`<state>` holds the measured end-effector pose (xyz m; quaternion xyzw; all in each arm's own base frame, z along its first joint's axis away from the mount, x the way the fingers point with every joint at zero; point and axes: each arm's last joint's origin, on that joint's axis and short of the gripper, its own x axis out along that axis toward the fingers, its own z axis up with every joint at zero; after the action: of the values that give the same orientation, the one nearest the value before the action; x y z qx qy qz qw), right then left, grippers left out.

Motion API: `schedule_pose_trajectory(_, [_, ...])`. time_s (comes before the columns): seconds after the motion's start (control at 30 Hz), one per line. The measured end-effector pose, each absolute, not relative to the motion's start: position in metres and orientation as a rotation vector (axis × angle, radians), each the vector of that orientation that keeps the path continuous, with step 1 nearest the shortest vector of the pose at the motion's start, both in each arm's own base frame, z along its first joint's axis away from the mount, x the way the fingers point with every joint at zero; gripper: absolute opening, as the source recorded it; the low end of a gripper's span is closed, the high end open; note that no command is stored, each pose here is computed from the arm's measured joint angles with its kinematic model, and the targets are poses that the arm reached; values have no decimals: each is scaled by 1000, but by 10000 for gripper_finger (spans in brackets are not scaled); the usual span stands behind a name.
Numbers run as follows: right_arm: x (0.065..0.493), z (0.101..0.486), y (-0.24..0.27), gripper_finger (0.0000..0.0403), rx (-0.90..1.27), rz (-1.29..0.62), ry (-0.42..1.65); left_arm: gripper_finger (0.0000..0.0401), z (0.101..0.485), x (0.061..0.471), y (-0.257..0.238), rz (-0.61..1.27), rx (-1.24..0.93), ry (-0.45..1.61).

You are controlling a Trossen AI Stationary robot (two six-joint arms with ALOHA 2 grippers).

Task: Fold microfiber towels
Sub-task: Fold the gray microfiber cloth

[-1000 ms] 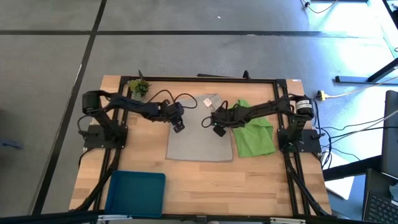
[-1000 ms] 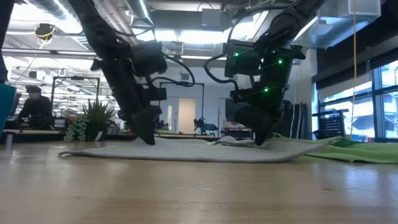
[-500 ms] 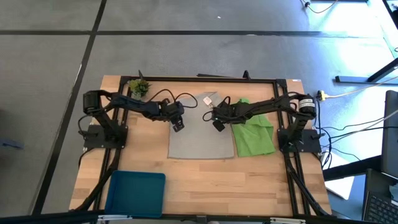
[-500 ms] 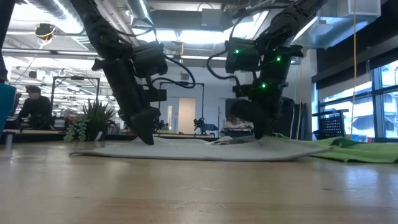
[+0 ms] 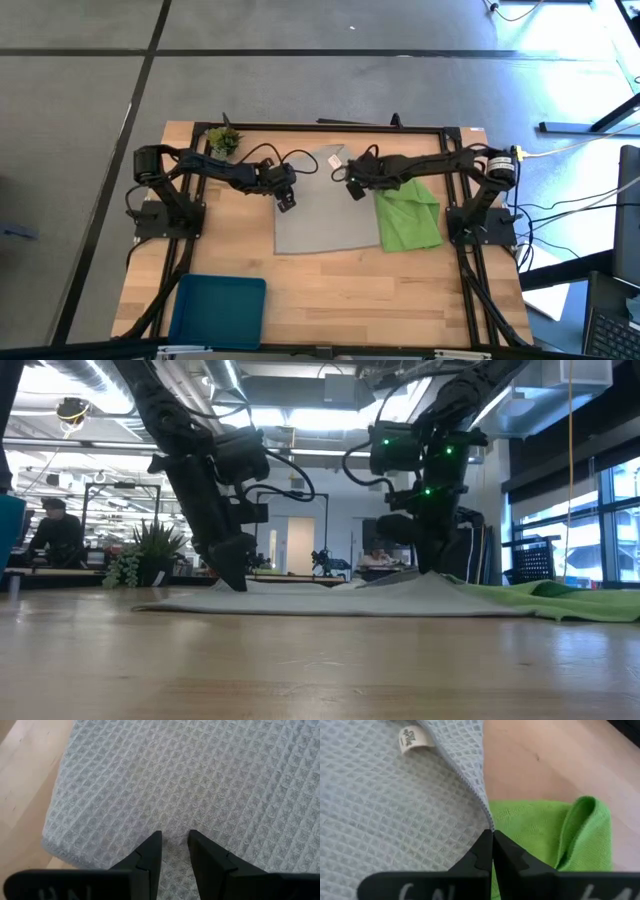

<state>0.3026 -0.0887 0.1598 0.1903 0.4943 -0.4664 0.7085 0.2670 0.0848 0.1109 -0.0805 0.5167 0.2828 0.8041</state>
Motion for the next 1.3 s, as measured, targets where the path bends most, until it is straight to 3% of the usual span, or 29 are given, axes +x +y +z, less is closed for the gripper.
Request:
schedule_pose_trajectory(0.23, [292,159,-108,13,542,-1138,1104,92,111,267,85,603,-174,1107])
schedule_pose_trajectory(0.4, [291,158,-116,20,588,-1048,1138,92,111,267,85,602,-174,1107])
schedule_pose_trajectory(0.8, [294,159,-121,129,547,-1002,1122,92,111,267,85,601,-175,1107])
schedule_pose_trajectory(0.97, [301,172,-129,153,548,-1003,1070,92,111,267,85,601,-175,1107])
schedule_pose_trajectory(1.3, [328,171,-132,158,328,-723,1022,92,111,267,85,601,-175,1101])
